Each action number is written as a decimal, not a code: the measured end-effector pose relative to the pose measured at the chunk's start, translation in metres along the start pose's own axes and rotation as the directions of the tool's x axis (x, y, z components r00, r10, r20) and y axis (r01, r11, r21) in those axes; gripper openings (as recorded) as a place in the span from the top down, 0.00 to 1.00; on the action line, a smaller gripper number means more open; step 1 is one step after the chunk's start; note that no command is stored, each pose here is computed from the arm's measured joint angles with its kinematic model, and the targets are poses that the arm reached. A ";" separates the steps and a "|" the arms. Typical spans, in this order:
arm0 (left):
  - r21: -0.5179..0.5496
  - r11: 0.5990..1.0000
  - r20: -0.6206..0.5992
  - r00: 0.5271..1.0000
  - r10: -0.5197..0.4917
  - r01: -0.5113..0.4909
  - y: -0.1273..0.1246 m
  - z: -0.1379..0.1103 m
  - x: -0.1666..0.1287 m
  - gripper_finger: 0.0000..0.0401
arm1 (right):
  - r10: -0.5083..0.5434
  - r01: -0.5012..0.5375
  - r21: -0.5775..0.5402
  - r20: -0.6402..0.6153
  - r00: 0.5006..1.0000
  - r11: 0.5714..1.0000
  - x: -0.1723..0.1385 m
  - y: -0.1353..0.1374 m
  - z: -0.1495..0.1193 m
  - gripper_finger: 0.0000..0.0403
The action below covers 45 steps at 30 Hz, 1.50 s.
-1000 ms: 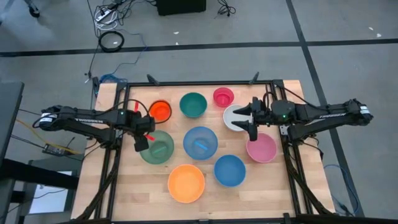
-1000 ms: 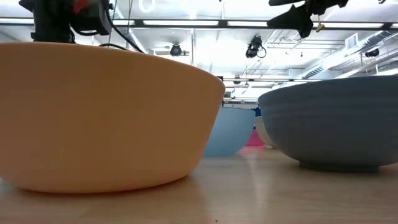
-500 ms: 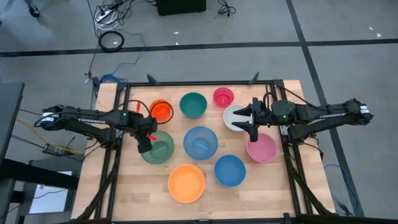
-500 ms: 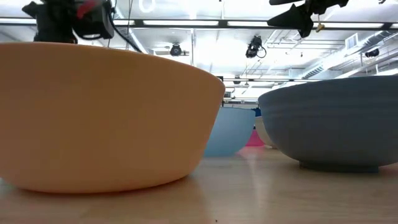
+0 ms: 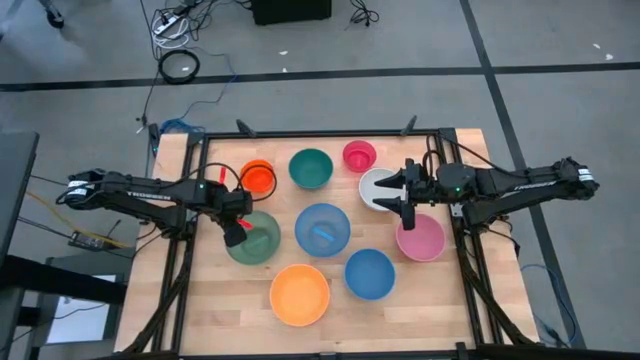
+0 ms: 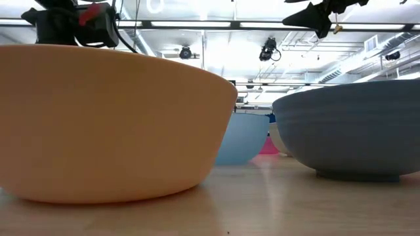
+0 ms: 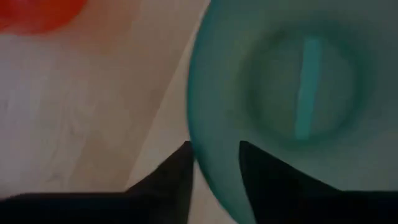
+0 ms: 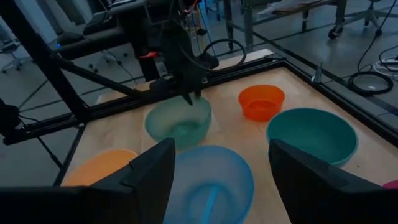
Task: Nest bowls inside each other
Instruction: Stack the light green bowl on top of the light blue bowl
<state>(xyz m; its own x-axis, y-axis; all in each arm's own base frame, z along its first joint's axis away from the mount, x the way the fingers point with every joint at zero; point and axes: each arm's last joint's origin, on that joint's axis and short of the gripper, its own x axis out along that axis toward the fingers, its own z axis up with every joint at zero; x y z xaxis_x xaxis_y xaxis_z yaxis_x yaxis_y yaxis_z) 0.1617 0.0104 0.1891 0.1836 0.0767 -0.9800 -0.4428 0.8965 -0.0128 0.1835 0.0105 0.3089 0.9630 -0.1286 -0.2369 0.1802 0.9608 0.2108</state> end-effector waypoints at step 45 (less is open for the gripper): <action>0.193 0.981 0.571 0.816 -0.090 -0.027 -0.036 0.131 -0.043 0.98 | 0.015 -0.015 0.005 -0.001 1.000 1.000 -0.001 0.001 0.000 0.39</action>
<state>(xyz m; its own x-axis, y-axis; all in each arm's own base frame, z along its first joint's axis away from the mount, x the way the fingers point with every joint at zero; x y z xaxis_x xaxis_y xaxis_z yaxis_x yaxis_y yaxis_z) 0.2846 0.0314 0.2577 0.6905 0.2314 -0.6853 -0.2699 0.9614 0.0527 0.1828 0.0111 0.3095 0.9655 -0.1138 -0.2344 0.1666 0.9613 0.2194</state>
